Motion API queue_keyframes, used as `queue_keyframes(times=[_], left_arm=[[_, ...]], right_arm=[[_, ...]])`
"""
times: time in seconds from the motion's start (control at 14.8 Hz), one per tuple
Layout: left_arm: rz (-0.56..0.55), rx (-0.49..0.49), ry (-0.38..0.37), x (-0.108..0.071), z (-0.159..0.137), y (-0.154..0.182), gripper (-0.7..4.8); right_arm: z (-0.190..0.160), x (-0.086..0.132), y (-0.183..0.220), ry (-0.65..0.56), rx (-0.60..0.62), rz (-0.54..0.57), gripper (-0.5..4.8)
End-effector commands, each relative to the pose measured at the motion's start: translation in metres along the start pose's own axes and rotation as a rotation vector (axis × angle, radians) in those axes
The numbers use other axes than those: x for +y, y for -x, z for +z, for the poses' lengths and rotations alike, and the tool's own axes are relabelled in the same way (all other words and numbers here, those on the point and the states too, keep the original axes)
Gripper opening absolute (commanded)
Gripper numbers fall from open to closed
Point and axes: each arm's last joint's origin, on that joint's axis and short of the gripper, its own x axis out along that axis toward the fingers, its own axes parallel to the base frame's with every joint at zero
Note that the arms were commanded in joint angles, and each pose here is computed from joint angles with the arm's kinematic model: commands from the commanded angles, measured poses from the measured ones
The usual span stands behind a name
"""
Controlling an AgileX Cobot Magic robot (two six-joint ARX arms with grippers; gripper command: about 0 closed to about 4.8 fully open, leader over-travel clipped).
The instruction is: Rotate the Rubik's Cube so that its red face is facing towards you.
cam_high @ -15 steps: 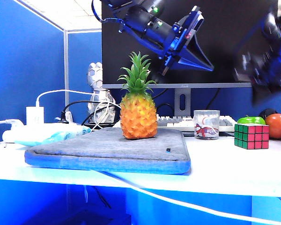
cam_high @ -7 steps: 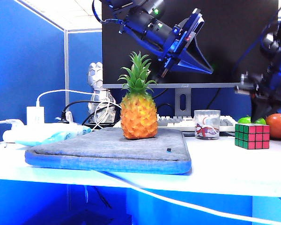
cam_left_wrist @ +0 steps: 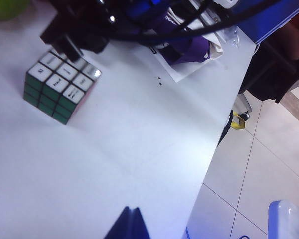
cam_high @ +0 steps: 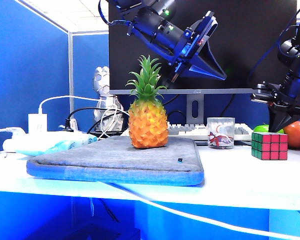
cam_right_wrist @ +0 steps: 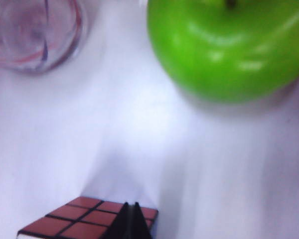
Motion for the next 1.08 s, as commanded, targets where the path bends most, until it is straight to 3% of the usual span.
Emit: queue_keyframes(times=[0.07,0.34,0.47,0.68,0.81,0.95,1.08], left_arm=[[-0.005,0.001,-0.004,-0.002,0.001,0.001,-0.05],[-0.005,0.003,-0.011,-0.002,0.001,0.001,-0.05],[0.021,-0.016,-0.048,-0.013,0.008,0.015,-0.05],[0.092,-0.03,-0.191,-0.047,0.022,0.051,-0.05],[0.095,0.032,-0.282,-0.068,0.02,0.071,-0.05],[0.093,0.072,-0.248,-0.076,0.016,0.082,-0.05],[0.204,0.058,-0.279,-0.105,0.016,0.121,-0.05]], right_arm=[[-0.002,0.001,0.002,-0.002,0.024,0.007,-0.06],[0.01,0.004,0.014,0.017,-0.08,-0.002,-0.06],[0.032,0.016,0.072,0.042,-0.307,-0.029,-0.06],[0.025,0.034,0.141,0.058,-0.344,-0.037,-0.06],[0.004,0.05,0.186,0.08,-0.375,-0.033,-0.06],[-0.027,0.059,0.225,0.087,-0.435,-0.048,-0.06],[-0.093,0.069,0.269,0.091,-0.504,-0.062,-0.06]])
